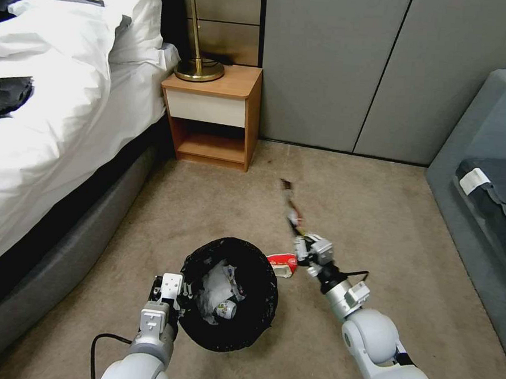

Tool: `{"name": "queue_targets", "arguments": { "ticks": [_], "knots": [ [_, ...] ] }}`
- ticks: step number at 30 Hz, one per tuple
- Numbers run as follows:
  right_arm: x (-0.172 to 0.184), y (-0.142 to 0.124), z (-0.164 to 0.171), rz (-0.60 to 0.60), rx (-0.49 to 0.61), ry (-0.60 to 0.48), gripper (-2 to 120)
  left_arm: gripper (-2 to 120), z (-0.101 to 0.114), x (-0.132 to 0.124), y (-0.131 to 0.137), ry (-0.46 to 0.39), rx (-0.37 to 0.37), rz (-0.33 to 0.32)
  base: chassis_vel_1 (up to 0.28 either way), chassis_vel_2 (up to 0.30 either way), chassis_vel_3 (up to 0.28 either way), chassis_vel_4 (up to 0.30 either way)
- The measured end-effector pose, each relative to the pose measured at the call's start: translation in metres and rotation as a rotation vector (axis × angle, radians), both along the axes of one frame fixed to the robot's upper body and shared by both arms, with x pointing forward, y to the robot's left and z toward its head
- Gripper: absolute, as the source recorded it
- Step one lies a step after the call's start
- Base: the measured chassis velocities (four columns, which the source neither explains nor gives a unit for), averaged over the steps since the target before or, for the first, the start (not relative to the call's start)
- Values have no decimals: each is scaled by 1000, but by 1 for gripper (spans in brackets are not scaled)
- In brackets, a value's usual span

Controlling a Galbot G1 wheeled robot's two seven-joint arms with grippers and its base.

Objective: Pick up the trash bin, then pick up the garbage from the floor and place it into the trash bin.

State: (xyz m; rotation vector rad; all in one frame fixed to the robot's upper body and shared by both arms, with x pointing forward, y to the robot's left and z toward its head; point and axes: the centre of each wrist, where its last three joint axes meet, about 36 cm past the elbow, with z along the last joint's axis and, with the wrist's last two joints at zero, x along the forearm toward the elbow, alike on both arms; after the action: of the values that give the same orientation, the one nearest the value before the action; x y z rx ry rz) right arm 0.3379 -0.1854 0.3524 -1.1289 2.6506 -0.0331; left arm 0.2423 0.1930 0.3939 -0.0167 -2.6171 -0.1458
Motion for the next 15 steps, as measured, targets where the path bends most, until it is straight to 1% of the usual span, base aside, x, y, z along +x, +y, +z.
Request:
{"name": "queue_targets", "arguments": {
  "ticks": [1,4,5,8,10,15],
  "knots": [
    [0,0,0,0,0,0,0,0,0,0,0,0,0,0,0,0,0,0],
    [-16,20,-3,105,-19,9,0,0,0,0,0,0,0,-1,0,0,0,0],
    [-16,20,-3,105,-19,9,0,0,0,0,0,0,0,-1,0,0,0,0],
    [-25,33,-21,165,-56,42,0,0,1,0,-1,-2,-3,-1,0,0,0,0],
    [-26,35,-25,172,-63,50,0,0,1,0,-2,-3,-4,-2,0,0,0,0],
    [-31,47,-56,182,-95,121,0,0,2,0,-3,-4,-10,-4,0,0,0,0]
  ]
}}
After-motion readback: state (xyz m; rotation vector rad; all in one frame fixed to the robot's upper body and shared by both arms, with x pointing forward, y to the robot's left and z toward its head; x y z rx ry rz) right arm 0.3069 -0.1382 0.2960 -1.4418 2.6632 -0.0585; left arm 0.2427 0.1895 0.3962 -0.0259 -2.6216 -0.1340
